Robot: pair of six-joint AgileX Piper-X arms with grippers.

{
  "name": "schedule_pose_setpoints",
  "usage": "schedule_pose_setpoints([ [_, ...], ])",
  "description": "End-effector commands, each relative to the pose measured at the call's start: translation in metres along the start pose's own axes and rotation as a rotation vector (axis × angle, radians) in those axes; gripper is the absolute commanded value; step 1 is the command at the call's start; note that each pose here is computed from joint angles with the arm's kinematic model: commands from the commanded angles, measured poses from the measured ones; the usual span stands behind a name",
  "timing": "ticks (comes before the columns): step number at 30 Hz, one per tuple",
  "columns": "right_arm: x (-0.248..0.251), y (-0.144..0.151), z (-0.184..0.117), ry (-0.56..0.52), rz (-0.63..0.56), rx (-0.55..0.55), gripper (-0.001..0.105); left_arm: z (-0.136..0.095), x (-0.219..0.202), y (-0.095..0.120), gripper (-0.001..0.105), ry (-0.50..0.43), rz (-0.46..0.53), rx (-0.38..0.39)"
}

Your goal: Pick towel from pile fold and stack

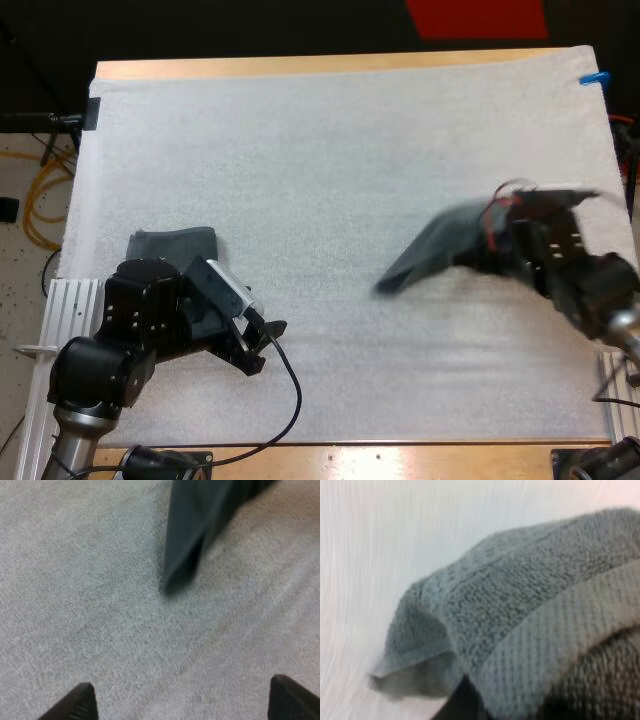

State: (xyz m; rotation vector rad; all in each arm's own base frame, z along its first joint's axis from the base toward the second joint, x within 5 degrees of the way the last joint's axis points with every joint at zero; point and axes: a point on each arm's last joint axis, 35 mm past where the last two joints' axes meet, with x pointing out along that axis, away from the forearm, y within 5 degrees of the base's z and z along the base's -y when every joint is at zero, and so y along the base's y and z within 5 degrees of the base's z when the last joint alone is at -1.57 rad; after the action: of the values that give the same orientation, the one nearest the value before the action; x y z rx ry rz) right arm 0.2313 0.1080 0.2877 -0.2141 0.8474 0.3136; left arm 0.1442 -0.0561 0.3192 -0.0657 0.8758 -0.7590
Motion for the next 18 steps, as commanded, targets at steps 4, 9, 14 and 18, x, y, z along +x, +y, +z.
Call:
schedule_pose_setpoints([
  [4, -0.041, -0.015, 0.026, -0.154, -0.301, -0.115, 0.0, 0.001, 0.0, -0.002, 0.067, -0.006, -0.043, 0.003],
  [9, -0.038, -0.015, 0.025, -0.135, -0.312, -0.184, 0.0, 0.003, -0.001, -0.006, 0.067, -0.027, -0.155, -0.014],
  [14, 0.003, 0.004, 0.005, -0.055, -0.101, -0.146, 0.0, 0.005, -0.001, -0.007, 0.067, -0.045, -0.185, -0.011],
  [18, 0.045, 0.043, -0.013, 0.035, 0.126, -0.199, 0.0, 0.006, -0.001, -0.007, 0.067, -0.047, -0.189, -0.013],
])
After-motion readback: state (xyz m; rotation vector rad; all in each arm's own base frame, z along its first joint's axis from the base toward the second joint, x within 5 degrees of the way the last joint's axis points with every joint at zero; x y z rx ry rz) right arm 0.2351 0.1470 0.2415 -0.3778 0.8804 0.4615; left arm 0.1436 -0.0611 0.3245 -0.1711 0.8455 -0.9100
